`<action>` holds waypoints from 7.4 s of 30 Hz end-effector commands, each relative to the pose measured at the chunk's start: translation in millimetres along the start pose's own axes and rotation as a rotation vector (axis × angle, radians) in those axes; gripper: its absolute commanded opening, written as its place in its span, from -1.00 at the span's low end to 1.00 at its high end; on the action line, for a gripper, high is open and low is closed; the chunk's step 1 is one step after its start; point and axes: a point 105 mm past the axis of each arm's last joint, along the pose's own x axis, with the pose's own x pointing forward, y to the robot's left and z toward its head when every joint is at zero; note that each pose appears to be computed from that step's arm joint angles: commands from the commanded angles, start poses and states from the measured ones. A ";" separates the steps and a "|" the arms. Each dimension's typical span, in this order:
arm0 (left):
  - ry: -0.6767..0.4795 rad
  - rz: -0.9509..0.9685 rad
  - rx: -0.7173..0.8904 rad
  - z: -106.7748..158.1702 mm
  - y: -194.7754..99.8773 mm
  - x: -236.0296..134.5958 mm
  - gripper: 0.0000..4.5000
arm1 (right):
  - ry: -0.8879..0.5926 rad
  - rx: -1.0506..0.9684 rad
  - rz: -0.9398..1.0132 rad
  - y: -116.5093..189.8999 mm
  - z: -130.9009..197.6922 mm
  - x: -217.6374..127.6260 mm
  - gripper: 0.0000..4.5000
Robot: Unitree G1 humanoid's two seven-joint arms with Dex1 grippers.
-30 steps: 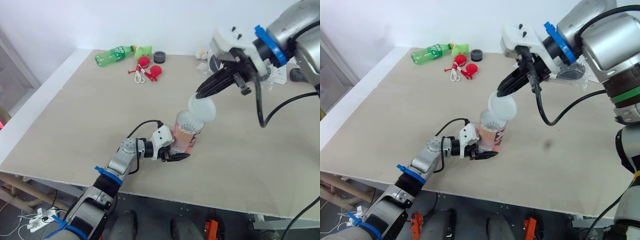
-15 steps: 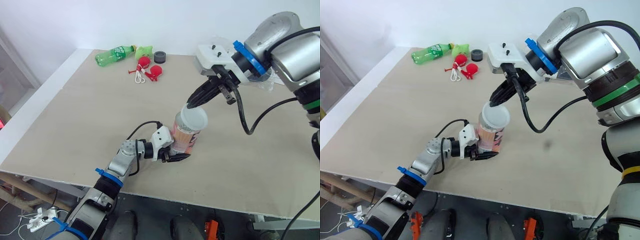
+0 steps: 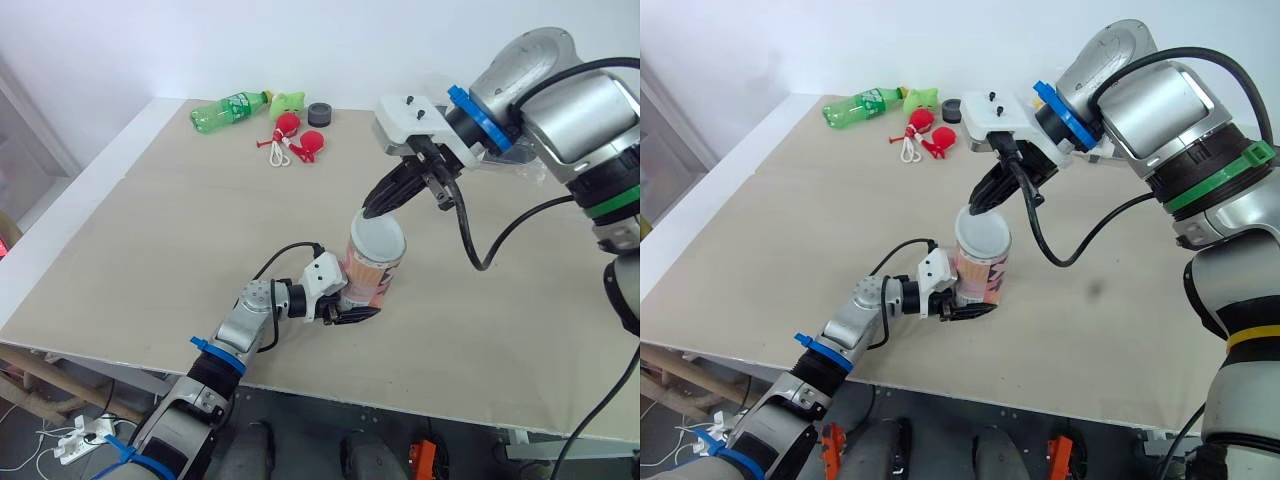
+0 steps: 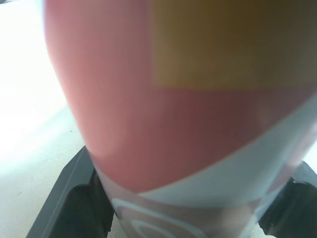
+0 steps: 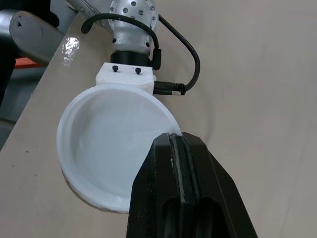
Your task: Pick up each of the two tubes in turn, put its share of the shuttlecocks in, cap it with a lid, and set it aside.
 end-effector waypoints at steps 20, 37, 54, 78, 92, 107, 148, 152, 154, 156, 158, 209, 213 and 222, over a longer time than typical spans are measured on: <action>0.047 -0.005 -0.021 -13.8 -3.8 -3.1 0.32 | 0.083 -0.039 0.064 12.7 -20.0 7.9 -0.98; 0.048 -0.009 -0.016 -13.3 -3.5 -2.8 0.32 | 0.039 -0.099 -0.003 -0.2 -1.5 1.4 0.97; 0.052 -0.014 -0.013 -13.4 -3.8 -3.6 0.32 | -0.066 -0.101 0.051 18.5 20.6 -7.4 -0.96; 0.054 -0.013 -0.018 -14.5 -6.1 -4.1 0.32 | 0.031 -0.057 0.166 33.4 -14.4 37.1 -0.96; 0.052 -0.005 -0.022 -15.2 -6.7 -4.2 0.32 | 0.071 -0.069 0.182 36.4 -24.6 48.8 -0.96; 0.029 0.023 -0.057 -16.0 -2.8 -11.1 0.32 | -0.442 0.155 -0.086 45.2 14.1 -31.8 -0.71; 0.035 0.142 -0.078 -6.5 7.1 -131.2 0.99 | -0.672 0.680 -0.769 116.0 -94.9 131.1 1.00; 0.025 0.139 -0.075 9.4 4.1 -141.0 0.99 | -0.680 0.674 -0.763 108.7 -97.2 141.2 1.00; 0.030 0.136 -0.071 13.2 1.7 -143.6 0.99 | -0.701 0.673 -0.754 104.3 -94.9 144.9 1.00; 0.033 0.138 -0.067 15.2 0.7 -144.5 0.99 | -0.720 0.662 -0.743 101.0 -90.7 147.1 1.00; 0.030 0.146 -0.065 17.3 1.1 -144.7 0.99 | -0.730 0.644 -0.730 97.7 -87.0 150.3 1.00; -0.253 0.008 -0.017 96.1 16.0 -28.8 1.00 | -0.202 1.113 -2.175 152.6 -268.7 -53.8 0.32; -0.274 -0.057 0.018 107.4 10.7 -8.2 1.00 | -0.131 1.204 -2.250 175.3 -294.1 -58.3 0.32; -0.258 -0.113 0.064 104.7 4.7 2.2 1.00 | -0.066 1.277 -2.283 191.4 -321.0 -53.7 0.32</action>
